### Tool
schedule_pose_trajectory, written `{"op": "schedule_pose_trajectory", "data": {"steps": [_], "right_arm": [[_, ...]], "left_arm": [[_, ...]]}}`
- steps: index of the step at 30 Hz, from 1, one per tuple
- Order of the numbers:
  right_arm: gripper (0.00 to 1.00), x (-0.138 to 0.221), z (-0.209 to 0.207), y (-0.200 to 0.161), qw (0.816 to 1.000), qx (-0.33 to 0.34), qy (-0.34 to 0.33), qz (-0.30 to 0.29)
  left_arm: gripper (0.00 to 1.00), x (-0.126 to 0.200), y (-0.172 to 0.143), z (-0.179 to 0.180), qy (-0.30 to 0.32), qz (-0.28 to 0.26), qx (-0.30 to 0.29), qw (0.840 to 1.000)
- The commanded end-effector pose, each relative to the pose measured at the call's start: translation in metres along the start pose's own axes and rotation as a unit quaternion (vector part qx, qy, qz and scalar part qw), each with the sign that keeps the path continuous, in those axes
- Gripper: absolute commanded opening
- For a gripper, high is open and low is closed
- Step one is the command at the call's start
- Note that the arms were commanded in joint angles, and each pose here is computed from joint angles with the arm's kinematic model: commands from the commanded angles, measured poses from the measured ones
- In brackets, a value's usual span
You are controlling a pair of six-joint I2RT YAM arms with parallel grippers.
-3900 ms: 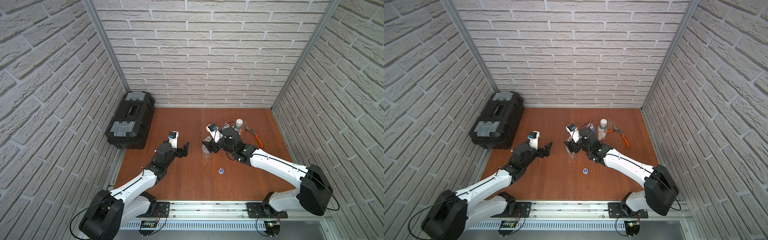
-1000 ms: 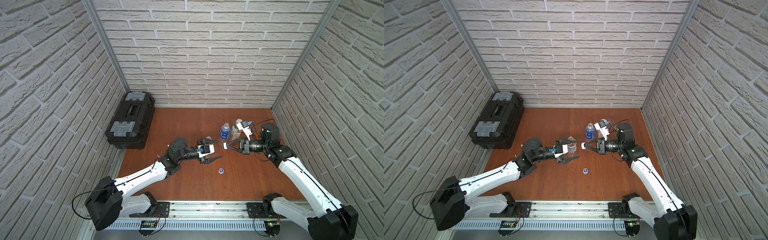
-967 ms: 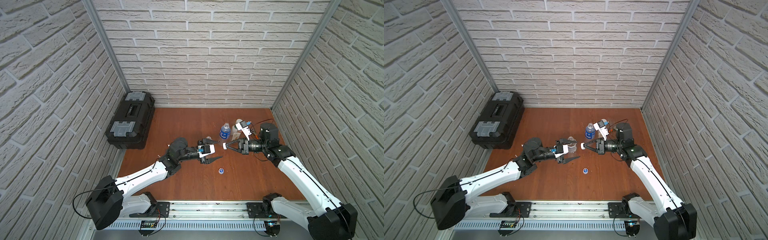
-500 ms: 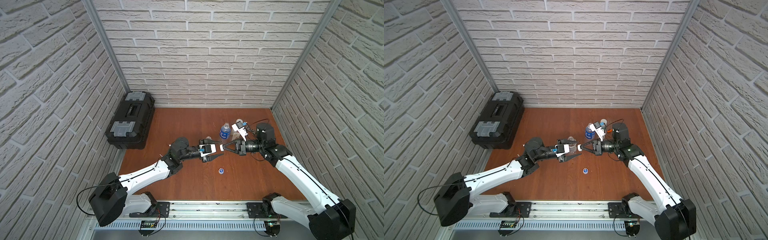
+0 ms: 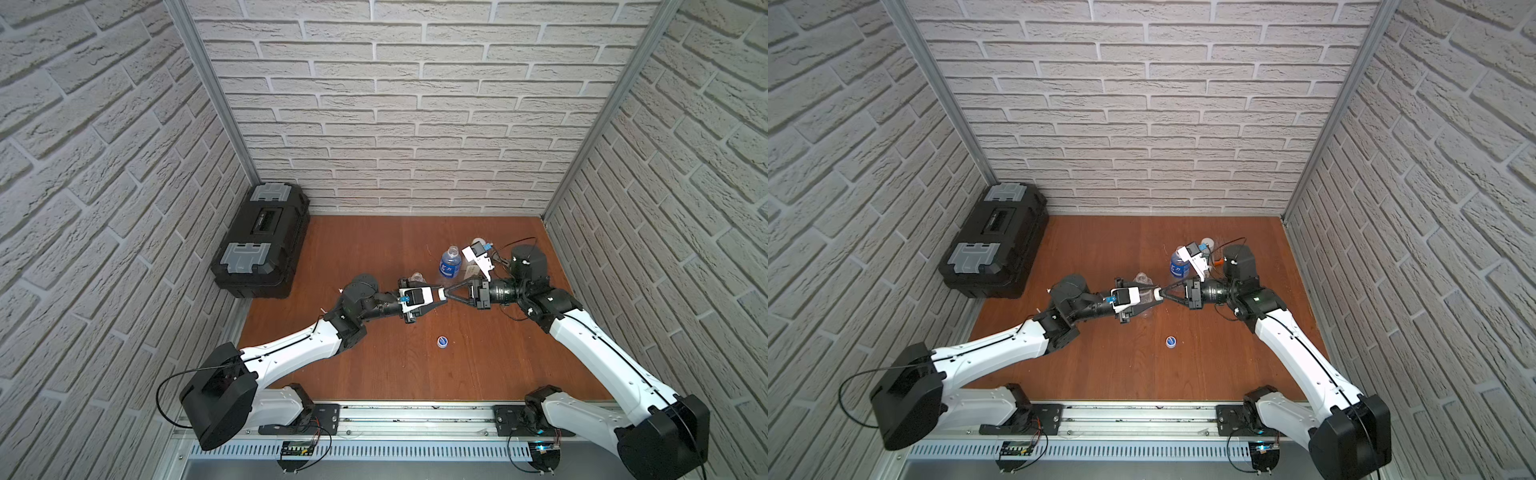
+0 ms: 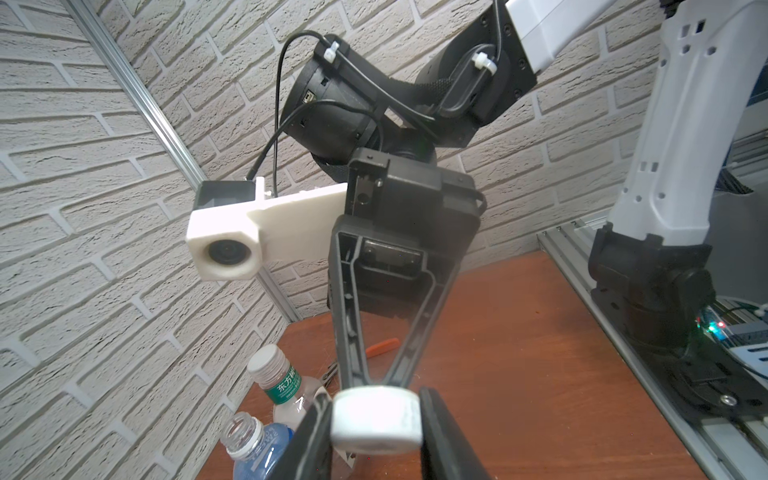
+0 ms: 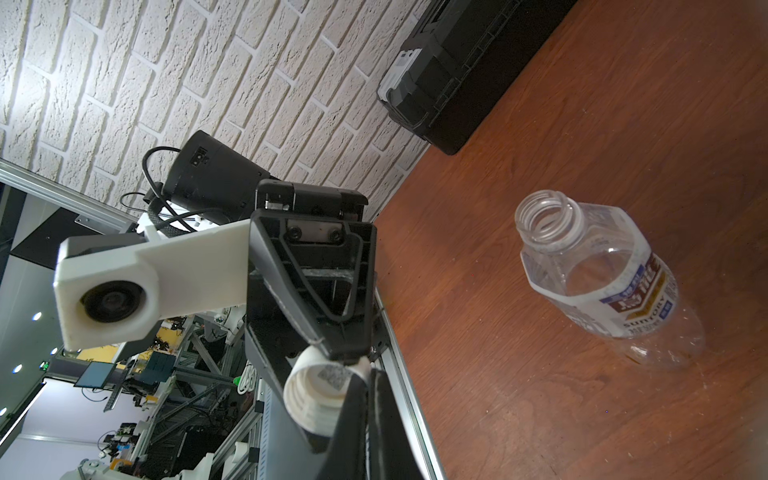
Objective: Screw on the bottle caps
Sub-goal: Adjust the bottle cap at the center of the board.
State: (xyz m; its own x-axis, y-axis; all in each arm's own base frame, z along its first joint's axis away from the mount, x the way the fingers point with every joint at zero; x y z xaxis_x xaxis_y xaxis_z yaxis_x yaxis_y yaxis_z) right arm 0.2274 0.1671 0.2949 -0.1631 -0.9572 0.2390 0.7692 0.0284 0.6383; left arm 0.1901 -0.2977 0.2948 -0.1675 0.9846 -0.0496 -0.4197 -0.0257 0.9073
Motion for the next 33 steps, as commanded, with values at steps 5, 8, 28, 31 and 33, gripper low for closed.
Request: {"op": "schedule_pose_trajectory", "data": {"steps": [5,8,28,31,33], "right_arm": [[0.35,0.006,0.007,0.008,0.998,0.039,-0.042,-0.014],[0.46,0.015,0.002,0.006,0.992,0.051,-0.11,-0.017],[0.74,0.073,-0.04,-0.016,0.896,0.074,-0.429,-0.088],[0.78,0.074,-0.041,-0.016,0.894,0.069,-0.434,-0.091],[0.81,0.076,-0.042,-0.017,0.89,0.071,-0.442,-0.089]], "left_arm": [[0.35,0.008,0.001,0.001,0.024,0.025,0.0,0.999],[0.36,0.016,-0.002,0.0,0.029,0.07,0.025,0.997],[0.37,0.047,-0.101,-0.081,-0.023,0.586,0.17,0.792],[0.36,0.04,-0.119,-0.085,-0.032,0.615,0.169,0.769],[0.36,0.032,-0.13,-0.088,-0.038,0.629,0.17,0.758]]}}
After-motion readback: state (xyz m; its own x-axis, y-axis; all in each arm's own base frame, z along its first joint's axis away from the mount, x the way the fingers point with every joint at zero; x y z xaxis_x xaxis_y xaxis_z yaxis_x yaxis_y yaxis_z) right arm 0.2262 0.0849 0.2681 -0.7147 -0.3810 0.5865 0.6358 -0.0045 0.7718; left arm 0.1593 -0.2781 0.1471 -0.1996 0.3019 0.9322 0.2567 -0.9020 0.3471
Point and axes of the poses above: each gripper's point midway between its finger pads, its own x axis back along the fingers, its own z axis along the line the jaws close on, y = z × x, the point moved 6 cm from there along x, back along the fingers, and after that the axes turned 2 degrees about x, right-handed, at the moved point
